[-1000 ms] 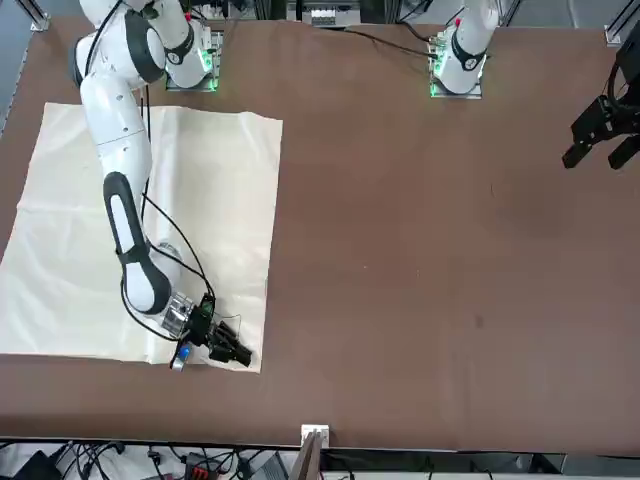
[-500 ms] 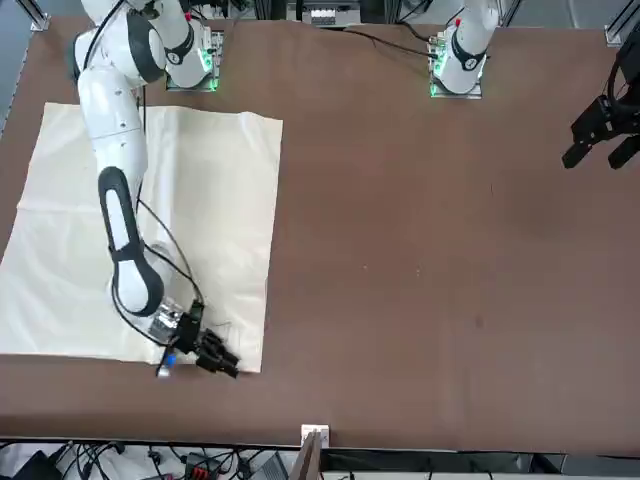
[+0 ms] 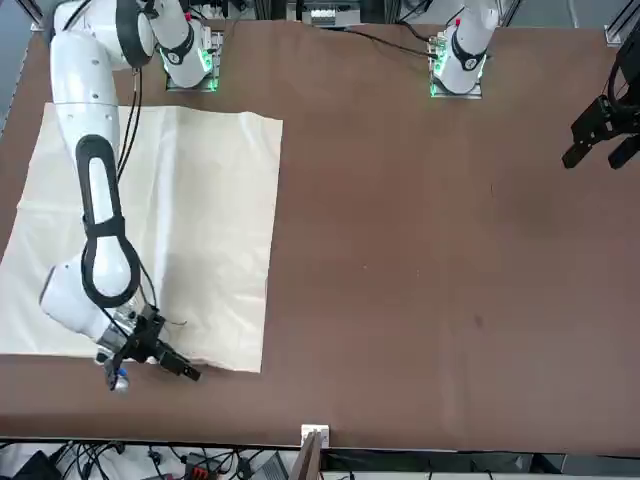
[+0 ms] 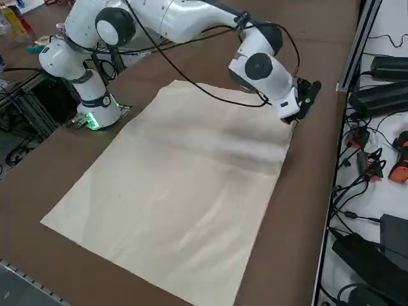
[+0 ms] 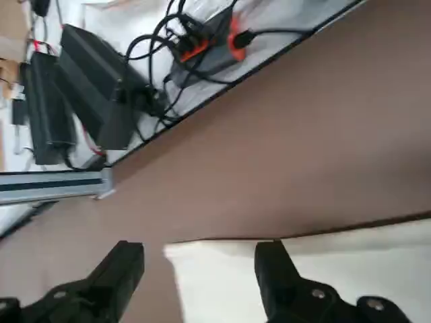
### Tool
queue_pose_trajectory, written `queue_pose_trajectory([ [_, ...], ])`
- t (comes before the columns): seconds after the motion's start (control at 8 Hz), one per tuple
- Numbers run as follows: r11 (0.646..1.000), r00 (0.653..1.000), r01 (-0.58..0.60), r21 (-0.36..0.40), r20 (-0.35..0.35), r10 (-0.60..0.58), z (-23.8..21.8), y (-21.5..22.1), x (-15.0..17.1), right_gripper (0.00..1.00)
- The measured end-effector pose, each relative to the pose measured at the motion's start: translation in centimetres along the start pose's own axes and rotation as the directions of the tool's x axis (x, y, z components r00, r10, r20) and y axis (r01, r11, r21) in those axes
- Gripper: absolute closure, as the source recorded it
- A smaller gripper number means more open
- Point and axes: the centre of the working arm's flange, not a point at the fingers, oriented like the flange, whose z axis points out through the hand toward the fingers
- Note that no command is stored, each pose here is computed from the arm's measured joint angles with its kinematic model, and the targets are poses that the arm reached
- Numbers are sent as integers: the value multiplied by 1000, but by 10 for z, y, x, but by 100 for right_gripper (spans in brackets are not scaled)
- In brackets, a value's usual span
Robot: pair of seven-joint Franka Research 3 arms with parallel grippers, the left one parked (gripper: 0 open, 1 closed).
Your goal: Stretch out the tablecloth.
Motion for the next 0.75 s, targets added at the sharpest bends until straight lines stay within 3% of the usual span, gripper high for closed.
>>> queue_pose_trajectory([
  [0.25,986,997,78,-147,-7,-80,-33,19,8,0],
  [0.75,944,996,84,-318,29,-79,-106,72,26,6],
])
